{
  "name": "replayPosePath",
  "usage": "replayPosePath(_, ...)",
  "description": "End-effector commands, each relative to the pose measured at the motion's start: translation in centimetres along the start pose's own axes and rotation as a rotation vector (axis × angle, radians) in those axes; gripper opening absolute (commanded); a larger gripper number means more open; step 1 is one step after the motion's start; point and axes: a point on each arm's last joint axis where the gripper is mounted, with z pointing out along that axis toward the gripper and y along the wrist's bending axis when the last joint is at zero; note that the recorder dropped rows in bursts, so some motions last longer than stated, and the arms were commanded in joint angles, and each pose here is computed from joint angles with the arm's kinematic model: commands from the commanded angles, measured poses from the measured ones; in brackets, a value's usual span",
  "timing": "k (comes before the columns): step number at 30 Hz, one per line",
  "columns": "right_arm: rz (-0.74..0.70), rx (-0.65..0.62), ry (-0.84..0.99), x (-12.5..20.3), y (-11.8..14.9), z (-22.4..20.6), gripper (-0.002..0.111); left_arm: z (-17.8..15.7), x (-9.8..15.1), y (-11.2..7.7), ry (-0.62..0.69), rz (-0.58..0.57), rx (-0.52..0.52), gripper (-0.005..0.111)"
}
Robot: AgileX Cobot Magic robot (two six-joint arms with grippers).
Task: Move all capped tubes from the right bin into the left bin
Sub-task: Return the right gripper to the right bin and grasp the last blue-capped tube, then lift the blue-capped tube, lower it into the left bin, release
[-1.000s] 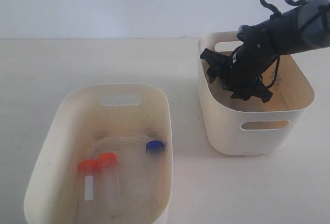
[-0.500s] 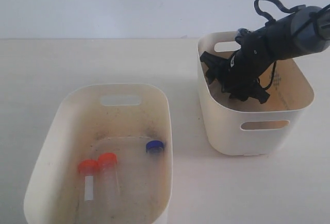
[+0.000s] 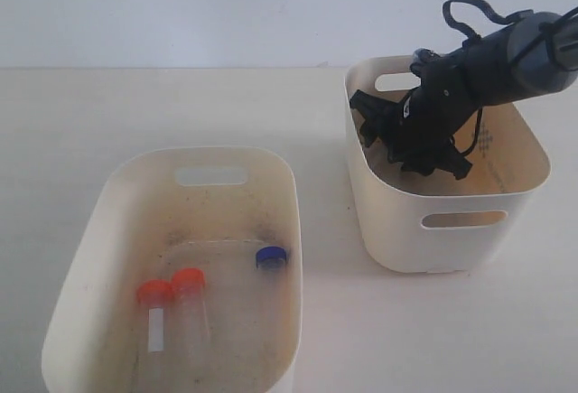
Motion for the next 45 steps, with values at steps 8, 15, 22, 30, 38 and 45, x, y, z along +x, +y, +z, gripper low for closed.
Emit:
replayPosePath(8, -0.077, 0.132, 0.056, 0.9, -1.8, 1.0, 0.033, -0.1, -0.3, 0.0, -0.021, -0.018, 0.001, 0.004)
replayPosePath(15, -0.114, 0.121, 0.04, 0.5, -1.5, 0.4, 0.004, -0.1, -0.3, 0.0, -0.021, -0.018, 0.001, 0.004)
replayPosePath(22, -0.168, 0.082, -0.026, -0.8, -0.5, -2.1, 0.0, -0.1, -0.3, 0.0, -0.021, -0.018, 0.001, 0.004)
replayPosePath(30, -0.199, 0.037, -0.122, -2.5, 0.7, -6.8, 0.0, -0.1, -0.3, 0.0, -0.021, -0.018, 0.001, 0.004)
replayPosePath(38, -0.259, -0.025, -0.224, -4.0, 1.7, -13.7, 0.0, -0.1, -0.3, 0.0, -0.021, -0.018, 0.001, 0.004)
replayPosePath(45, -0.378, -0.099, -0.32, -3.5, 1.5, -21.0, 0.0, -0.1, -0.3, 0.0, -0.021, -0.018, 0.001, 0.004)
